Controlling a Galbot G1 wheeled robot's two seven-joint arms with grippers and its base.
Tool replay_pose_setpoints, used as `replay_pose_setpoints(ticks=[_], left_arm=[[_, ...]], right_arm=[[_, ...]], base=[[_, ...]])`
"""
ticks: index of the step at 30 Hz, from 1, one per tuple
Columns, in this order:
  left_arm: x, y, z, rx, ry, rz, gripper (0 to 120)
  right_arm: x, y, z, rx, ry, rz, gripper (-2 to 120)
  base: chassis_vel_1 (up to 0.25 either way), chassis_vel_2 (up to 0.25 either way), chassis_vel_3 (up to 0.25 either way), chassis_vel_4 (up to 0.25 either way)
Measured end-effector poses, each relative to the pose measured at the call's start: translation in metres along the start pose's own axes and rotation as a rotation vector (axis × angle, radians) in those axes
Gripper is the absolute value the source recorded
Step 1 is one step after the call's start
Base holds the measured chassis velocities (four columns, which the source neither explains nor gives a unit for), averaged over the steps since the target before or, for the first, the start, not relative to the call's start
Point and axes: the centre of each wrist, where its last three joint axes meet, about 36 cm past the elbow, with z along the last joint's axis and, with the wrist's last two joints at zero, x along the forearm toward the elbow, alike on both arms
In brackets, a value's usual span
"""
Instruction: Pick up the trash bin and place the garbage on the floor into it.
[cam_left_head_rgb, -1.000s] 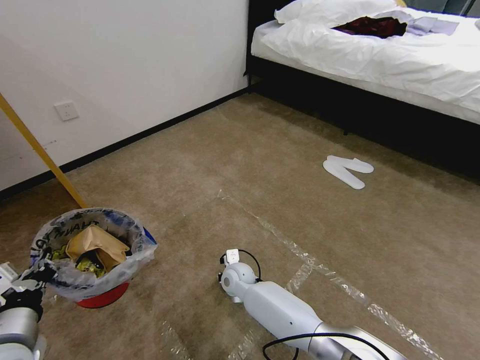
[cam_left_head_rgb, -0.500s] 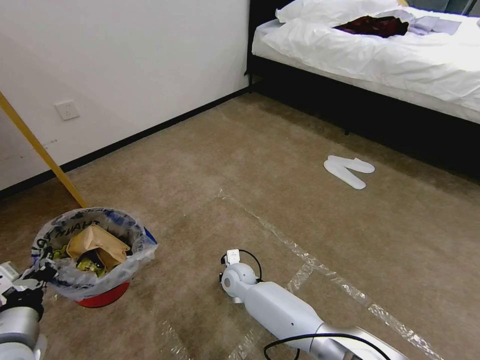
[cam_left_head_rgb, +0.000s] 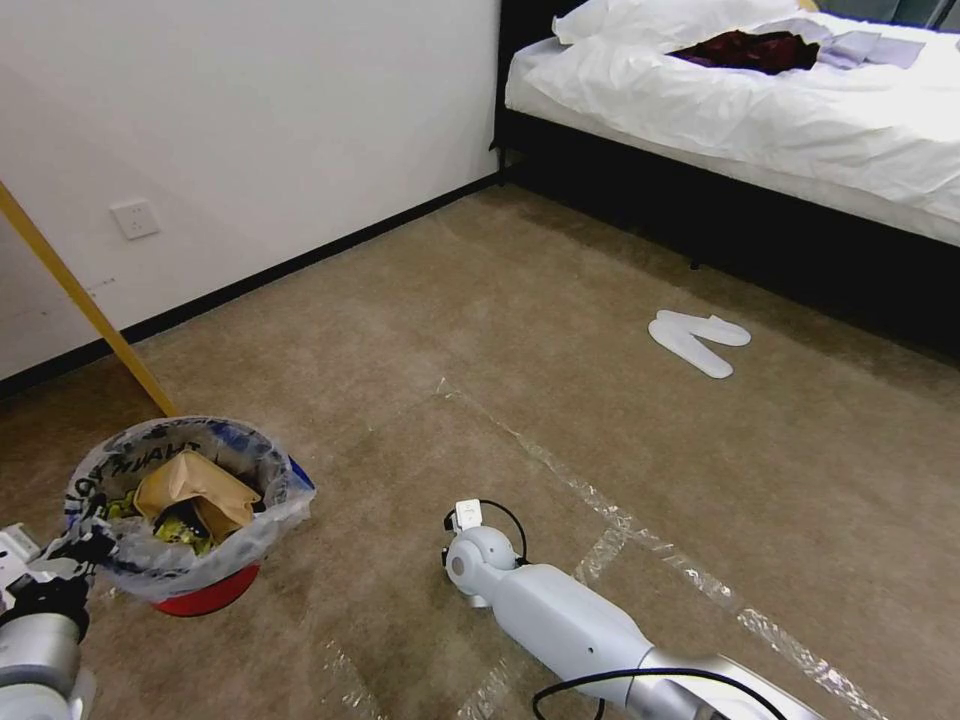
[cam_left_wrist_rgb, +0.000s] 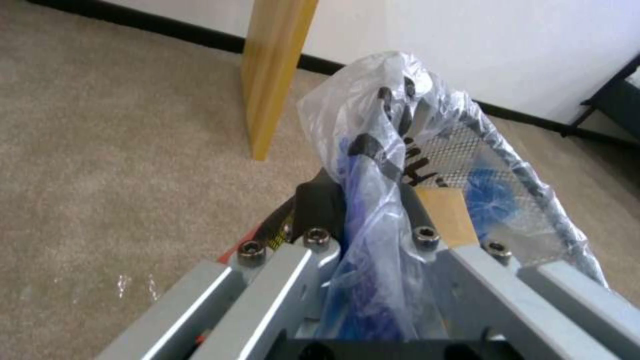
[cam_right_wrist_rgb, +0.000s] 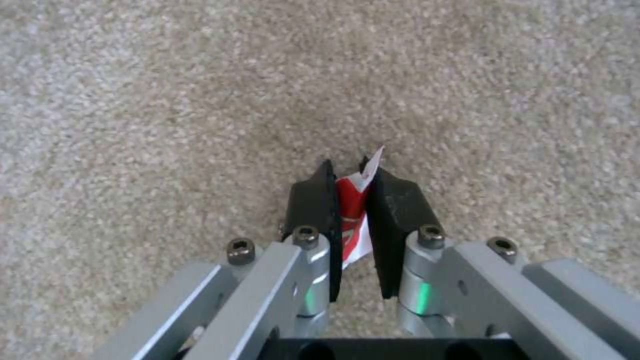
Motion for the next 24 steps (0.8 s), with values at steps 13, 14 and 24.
replay_pose_setpoints(ticks=[13, 14, 24], left_arm=[[0.0008, -0.0017, -0.0009, 0.000, 0.000, 0.003, 4], [0.0009, -0.0019, -0.0009, 0.000, 0.000, 0.003, 4], [0.0035, -0.0033, -0.0022, -0.002, -0.003, 0.005, 4]], right_arm=[[0.0024, -0.0086, 0.0071, -0.002, -0.004, 0.010, 0], [0.0026, -0.0086, 0.0072, -0.002, -0.006, 0.010, 0], [0.0035, -0.0093, 0.0102, -0.001, -0.018, 0.012, 0]], base=[[0.000, 0.000, 0.000, 0.000], [0.000, 0.000, 0.000, 0.000], [0.000, 0.000, 0.000, 0.000]])
